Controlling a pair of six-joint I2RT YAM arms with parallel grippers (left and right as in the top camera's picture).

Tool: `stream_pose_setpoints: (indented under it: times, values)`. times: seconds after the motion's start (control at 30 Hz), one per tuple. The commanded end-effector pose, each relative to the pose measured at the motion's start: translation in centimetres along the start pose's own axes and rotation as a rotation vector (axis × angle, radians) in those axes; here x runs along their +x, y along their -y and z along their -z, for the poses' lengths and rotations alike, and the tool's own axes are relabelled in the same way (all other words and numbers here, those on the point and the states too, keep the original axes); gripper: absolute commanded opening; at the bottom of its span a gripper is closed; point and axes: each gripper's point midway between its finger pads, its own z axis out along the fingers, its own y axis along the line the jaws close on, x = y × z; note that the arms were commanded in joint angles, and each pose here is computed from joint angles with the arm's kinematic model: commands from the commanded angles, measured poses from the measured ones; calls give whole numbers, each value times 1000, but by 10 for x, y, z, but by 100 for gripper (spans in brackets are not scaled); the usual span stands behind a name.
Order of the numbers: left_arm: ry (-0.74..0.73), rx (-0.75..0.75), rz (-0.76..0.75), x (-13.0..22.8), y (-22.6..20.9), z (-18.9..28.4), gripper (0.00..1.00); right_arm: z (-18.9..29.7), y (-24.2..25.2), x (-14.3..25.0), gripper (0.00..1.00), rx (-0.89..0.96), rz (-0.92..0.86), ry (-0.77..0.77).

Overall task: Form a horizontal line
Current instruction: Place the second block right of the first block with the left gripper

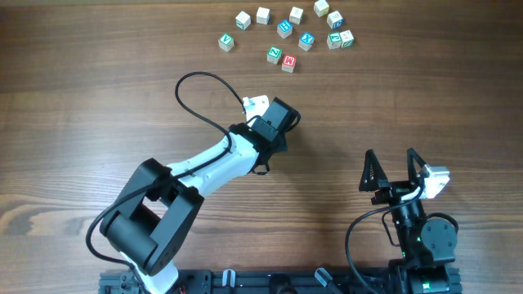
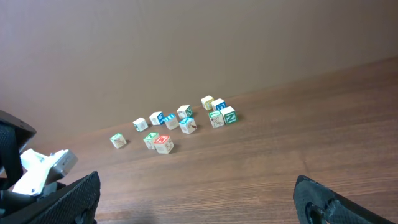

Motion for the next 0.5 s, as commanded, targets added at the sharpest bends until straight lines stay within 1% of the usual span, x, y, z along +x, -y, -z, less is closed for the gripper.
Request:
stream_pose_setpoints:
  times: [0.0,0.1,0.17,0.3,0.37,0.47]
  values:
    - [48,27,8,-15,3,18,34,0,-1,-1,100,-3,-3,5]
    - [108,79,-24,-36,16,41,37,0,-1,-1,100,-3,-3,5]
    - [176,103,-7,-56,22,62,40,0,-1,-1,100,-3,-4,5]
    - [293,136,-70,-86,26,103,46,0,-1,-1,100,-3,-3,5]
    - [342,134,-69,-98,17,128,51,0,-1,-1,100,-3,-4,5]
    - [397,71,-28,-111,-16,162,55,0,-1,-1,100,-3,-3,5]
